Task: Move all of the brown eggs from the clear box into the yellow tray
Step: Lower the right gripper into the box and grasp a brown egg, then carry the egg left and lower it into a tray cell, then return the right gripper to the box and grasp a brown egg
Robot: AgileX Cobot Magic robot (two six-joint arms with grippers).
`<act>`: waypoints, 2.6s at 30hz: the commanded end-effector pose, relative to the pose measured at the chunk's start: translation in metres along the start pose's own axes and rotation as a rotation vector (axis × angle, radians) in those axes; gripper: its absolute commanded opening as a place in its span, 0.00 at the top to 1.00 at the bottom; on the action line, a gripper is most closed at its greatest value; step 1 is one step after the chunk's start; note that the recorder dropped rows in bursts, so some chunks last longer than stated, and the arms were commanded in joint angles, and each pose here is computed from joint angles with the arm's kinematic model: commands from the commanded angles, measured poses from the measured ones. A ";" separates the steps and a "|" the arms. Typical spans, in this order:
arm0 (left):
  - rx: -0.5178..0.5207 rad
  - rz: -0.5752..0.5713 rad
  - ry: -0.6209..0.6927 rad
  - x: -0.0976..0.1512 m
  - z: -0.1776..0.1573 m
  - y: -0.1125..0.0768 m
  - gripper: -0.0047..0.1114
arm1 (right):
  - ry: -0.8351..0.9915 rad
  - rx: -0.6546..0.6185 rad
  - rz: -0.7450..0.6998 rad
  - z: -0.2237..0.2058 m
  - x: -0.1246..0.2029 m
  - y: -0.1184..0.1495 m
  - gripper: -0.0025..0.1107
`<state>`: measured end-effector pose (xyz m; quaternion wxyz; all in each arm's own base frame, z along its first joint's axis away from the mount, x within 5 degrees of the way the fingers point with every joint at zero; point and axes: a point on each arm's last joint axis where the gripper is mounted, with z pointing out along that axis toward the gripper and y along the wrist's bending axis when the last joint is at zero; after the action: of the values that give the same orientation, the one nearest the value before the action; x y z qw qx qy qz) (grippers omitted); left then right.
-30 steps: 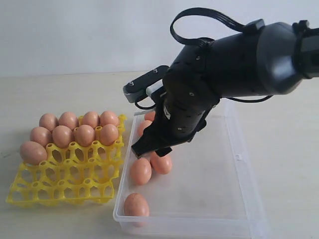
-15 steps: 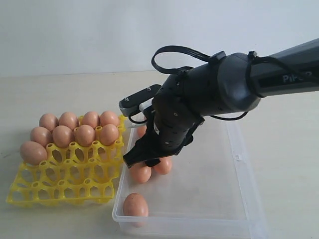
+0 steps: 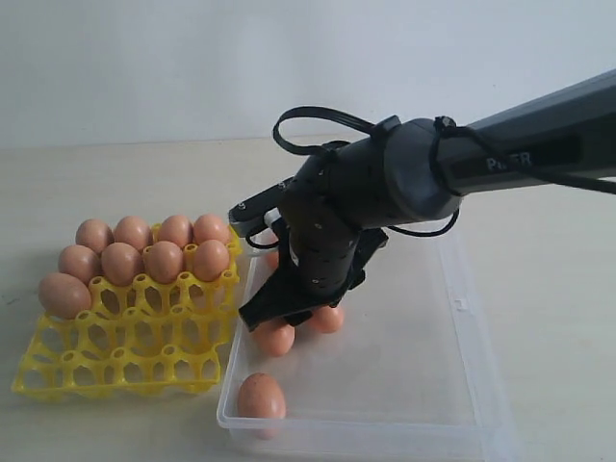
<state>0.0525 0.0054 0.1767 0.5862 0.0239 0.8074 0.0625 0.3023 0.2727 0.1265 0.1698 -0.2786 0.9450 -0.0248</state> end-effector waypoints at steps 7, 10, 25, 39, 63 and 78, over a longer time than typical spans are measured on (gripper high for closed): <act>0.005 -0.006 -0.019 -0.002 -0.001 0.000 0.96 | -0.276 -0.103 -0.073 -0.065 -0.029 -0.008 0.98; 0.005 -0.006 -0.019 -0.002 -0.001 0.000 0.96 | -0.590 -0.258 -0.060 -0.093 -0.046 0.005 0.98; 0.005 -0.006 -0.019 -0.002 -0.001 0.000 0.96 | -0.952 -0.329 -0.238 -0.052 -0.073 0.094 0.98; 0.005 -0.006 -0.019 -0.002 -0.001 0.000 0.96 | -0.824 -0.365 -0.256 -0.012 -0.067 0.124 0.98; 0.005 -0.006 -0.019 -0.002 -0.001 0.000 0.96 | -0.721 -0.326 -0.333 -0.071 -0.074 0.104 0.43; 0.005 -0.006 -0.019 -0.002 -0.001 0.000 0.96 | 0.012 -0.131 -0.107 -0.080 -0.008 0.016 0.46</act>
<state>0.0525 0.0054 0.1767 0.5862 0.0239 0.8074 0.0625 0.2731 0.2979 0.2055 0.1649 -0.3592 0.9177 0.0416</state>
